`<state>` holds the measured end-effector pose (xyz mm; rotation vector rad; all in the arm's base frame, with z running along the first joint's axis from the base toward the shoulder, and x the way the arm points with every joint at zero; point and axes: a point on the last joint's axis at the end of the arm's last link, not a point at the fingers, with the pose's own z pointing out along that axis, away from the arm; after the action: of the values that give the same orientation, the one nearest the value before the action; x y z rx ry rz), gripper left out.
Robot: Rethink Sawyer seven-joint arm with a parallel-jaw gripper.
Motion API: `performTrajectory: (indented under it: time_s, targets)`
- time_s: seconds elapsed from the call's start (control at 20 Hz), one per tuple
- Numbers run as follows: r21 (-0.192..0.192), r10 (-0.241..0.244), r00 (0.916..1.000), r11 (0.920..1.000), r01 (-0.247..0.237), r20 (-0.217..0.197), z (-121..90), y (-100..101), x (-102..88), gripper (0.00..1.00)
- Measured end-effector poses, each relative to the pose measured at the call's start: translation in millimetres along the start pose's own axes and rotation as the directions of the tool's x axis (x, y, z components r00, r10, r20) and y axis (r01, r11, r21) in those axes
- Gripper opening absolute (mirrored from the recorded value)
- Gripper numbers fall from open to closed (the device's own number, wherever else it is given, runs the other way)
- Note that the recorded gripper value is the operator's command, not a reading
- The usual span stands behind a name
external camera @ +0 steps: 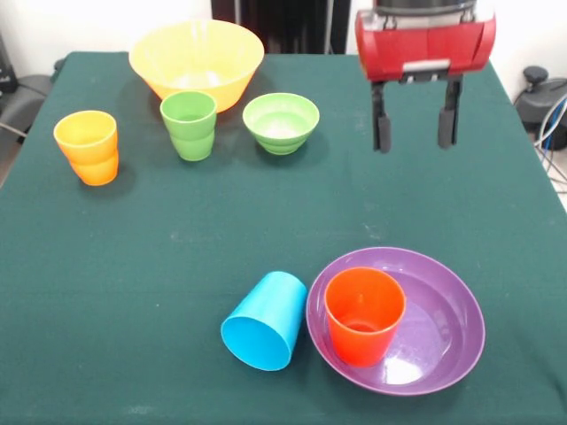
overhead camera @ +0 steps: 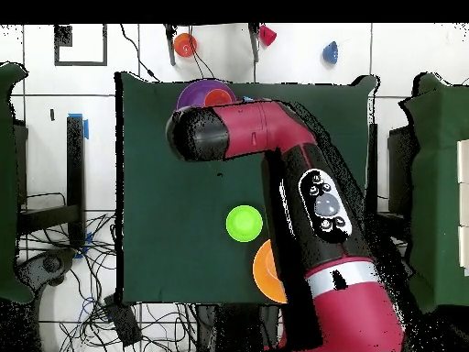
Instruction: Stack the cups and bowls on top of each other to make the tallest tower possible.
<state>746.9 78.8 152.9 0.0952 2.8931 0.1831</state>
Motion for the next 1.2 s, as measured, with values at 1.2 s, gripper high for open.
performTrajectory:
  time_s: [1.2]
  targets:
    - [-0.04, -0.154, 0.9672, 0.988, 0.15, -0.202, 37.8, 49.7, 168.1, 1.0]
